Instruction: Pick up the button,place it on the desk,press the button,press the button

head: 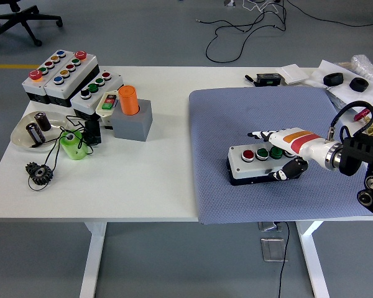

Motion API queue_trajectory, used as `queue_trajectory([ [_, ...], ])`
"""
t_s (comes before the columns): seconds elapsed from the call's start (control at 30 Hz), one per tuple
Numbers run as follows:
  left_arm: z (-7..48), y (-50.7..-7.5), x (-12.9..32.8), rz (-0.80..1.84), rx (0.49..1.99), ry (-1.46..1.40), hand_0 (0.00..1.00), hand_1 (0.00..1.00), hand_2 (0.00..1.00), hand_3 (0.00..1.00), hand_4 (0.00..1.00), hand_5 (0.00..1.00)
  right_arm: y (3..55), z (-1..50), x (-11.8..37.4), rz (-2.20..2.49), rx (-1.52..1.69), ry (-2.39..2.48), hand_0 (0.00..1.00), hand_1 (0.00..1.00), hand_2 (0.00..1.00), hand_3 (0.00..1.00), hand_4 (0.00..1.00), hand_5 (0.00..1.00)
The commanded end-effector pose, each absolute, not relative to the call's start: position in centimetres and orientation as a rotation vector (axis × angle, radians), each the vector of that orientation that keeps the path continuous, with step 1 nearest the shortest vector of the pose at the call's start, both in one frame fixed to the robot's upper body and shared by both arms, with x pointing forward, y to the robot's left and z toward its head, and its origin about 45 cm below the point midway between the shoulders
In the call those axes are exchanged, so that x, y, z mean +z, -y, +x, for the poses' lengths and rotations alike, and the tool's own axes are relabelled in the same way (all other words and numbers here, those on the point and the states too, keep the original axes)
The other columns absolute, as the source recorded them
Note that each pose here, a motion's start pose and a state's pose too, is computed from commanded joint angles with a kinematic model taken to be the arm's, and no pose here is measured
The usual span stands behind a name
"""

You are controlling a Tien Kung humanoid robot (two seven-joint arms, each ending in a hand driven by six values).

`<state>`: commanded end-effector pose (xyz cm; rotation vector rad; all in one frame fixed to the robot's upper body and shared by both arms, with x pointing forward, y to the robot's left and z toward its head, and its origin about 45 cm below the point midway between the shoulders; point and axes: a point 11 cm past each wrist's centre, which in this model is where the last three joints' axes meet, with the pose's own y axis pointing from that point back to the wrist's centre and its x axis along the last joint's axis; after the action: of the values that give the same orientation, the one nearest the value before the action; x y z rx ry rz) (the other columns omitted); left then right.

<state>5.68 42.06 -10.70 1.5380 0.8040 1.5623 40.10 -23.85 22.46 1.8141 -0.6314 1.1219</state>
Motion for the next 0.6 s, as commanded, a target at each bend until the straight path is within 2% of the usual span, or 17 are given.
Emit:
queue_trajectory([
  [0.5, 5.7, -42.1, -10.7, 1.54, 1.559, -0.8, 0.599, 0.529, 0.492, 0.439, 0.269, 0.997, 23.2, 39.4, 26.5, 1.854, 1.236, 0.748, 0.897, 0.863, 0.974, 0.998, 0.869, 0.075],
  [0.53, 5.7, -42.1, -10.7, 1.54, 1.559, -0.8, 0.599, 0.529, 0.492, 0.438, 0.269, 0.997, 23.3, 39.4, 26.8, 1.86, 1.241, 0.763, 0.875, 0.844, 0.943, 0.998, 0.862, 0.071],
  [0.6, 5.7, -42.1, -10.7, 1.539, 1.561, -0.8, 0.599, 0.529, 0.492, 0.438, 0.269, 0.997, 23.9, 39.1, 28.2, 1.864, 1.248, 0.86, 0.875, 0.844, 0.943, 0.998, 0.862, 0.071],
])
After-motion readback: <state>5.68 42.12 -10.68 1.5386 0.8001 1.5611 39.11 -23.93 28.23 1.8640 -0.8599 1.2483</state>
